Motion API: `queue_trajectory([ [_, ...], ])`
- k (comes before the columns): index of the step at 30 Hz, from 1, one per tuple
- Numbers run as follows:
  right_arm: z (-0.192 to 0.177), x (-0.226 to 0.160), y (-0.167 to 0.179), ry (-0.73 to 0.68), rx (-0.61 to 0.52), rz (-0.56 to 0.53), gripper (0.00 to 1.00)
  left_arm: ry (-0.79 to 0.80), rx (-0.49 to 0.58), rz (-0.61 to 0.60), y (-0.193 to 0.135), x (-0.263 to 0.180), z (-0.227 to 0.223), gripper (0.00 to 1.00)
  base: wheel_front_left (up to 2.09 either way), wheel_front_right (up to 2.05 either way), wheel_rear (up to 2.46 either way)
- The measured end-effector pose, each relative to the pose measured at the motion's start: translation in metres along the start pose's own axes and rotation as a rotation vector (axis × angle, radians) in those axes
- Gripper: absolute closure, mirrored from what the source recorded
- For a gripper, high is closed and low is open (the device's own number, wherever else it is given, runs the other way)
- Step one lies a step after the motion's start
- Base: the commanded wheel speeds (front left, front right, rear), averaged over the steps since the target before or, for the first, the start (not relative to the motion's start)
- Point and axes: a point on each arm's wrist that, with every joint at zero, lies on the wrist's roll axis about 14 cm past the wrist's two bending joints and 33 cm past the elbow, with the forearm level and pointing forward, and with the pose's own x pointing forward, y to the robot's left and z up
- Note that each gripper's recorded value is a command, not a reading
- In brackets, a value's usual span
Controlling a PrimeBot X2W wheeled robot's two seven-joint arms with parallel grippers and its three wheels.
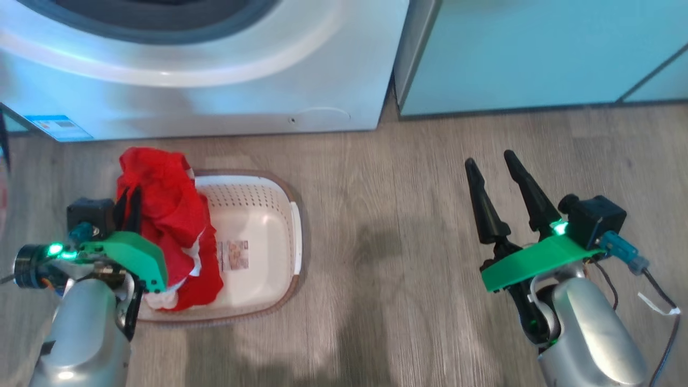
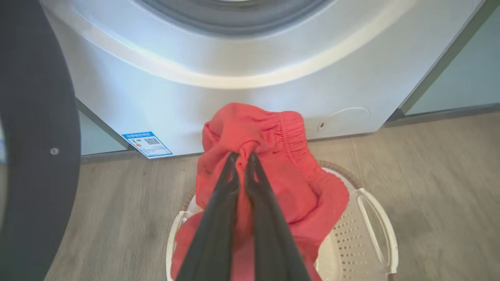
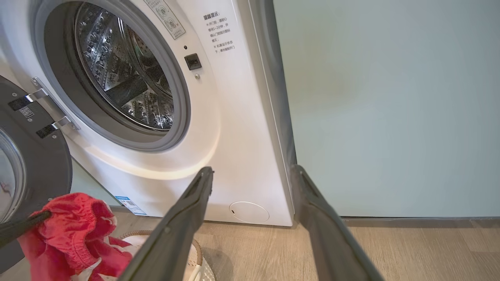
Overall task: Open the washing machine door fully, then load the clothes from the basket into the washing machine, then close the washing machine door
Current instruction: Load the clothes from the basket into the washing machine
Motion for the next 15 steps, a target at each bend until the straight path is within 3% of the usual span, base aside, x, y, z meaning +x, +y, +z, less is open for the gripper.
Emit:
queue_trajectory([
  [6,0.012,-0.008,0.008,-0.029,0.001,0.017,0.00,-0.190,-0.048,0.007,-0.005,-0.026,0.054,1.00,0.00,0.00,0.00],
  [15,0.025,-0.027,0.016,-0.063,0.002,0.028,0.00,-0.349,-0.112,0.041,-0.002,-0.074,0.093,1.00,0.00,0.00,0.00],
])
